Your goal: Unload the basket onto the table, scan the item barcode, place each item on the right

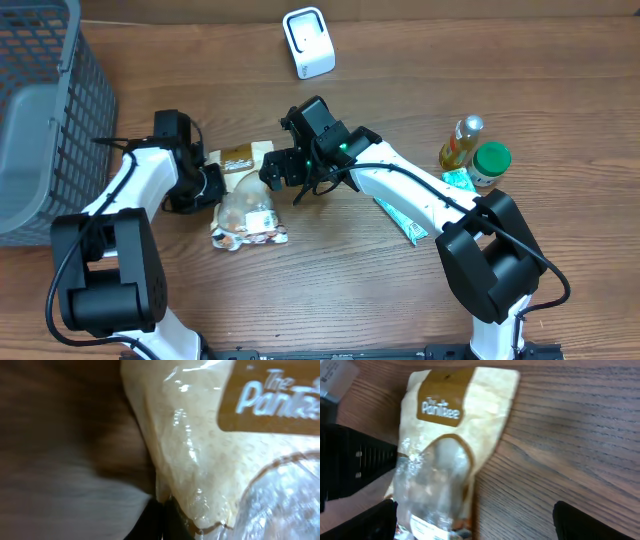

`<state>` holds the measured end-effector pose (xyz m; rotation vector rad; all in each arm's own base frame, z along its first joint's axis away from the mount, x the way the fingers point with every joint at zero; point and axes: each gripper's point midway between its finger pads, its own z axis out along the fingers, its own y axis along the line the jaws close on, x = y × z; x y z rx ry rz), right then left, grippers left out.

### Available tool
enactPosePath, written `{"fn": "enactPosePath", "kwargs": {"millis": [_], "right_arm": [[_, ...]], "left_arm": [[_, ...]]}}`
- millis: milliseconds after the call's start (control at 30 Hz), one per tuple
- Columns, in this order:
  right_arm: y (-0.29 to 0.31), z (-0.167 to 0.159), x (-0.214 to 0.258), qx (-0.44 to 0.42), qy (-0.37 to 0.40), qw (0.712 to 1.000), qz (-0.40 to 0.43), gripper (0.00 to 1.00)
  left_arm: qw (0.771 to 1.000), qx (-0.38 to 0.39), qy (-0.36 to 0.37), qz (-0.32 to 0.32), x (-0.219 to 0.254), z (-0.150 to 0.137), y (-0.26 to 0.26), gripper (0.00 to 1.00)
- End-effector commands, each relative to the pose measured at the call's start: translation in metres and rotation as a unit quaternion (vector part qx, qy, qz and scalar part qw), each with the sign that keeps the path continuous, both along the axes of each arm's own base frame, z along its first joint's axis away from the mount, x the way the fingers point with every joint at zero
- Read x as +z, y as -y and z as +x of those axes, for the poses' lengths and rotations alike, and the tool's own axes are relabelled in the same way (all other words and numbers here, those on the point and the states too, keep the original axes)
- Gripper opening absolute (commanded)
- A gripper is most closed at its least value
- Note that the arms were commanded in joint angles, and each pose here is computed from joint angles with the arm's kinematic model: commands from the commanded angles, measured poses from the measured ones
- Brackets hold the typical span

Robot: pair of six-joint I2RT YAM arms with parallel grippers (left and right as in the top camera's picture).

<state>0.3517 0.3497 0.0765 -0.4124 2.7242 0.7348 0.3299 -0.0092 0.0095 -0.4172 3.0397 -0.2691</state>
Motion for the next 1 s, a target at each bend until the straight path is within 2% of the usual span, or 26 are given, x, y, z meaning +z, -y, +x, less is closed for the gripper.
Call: {"fn": "enactPosePath", "kwargs": {"millis": [0,233,367,467,633,733,967], "right_arm": [[0.008,0.003,-0.008,-0.013,0.001,1.000,-0.019,0.97],[0.043,0.014,-0.015,-0.048,-0.028,0.998,-0.040,0.97],[0.071,0.023,-0.019,-0.077,-0.056,0.995,-0.043,1.00],[0.081,0.023,-0.020,-0.085,-0.072,0.993,-0.042,1.00],[0.087,0.018,-0.023,-0.083,-0.085,0.991,-0.053,1.00],[0.087,0.017,-0.023,-0.082,-0.087,0.991,-0.054,1.00],[0.087,0.016,-0.024,-0.082,-0.087,0.991,-0.054,1.00]], "left_arm": [[0.995,-0.072,0.022,-0.059,0.001,0.006,0.044,0.04],[0.985,-0.137,0.078,-0.070,0.014,0.028,0.091,0.05],[0.985,-0.133,0.093,-0.059,0.048,0.049,0.090,0.04],[0.988,-0.126,0.079,-0.053,0.067,0.050,0.085,0.04],[0.991,-0.123,-0.019,-0.047,0.072,0.006,0.079,0.05],[0.990,-0.120,-0.072,-0.018,0.063,-0.019,0.066,0.04],[0.988,-0.114,-0.107,-0.012,0.044,-0.040,0.062,0.04]]}}
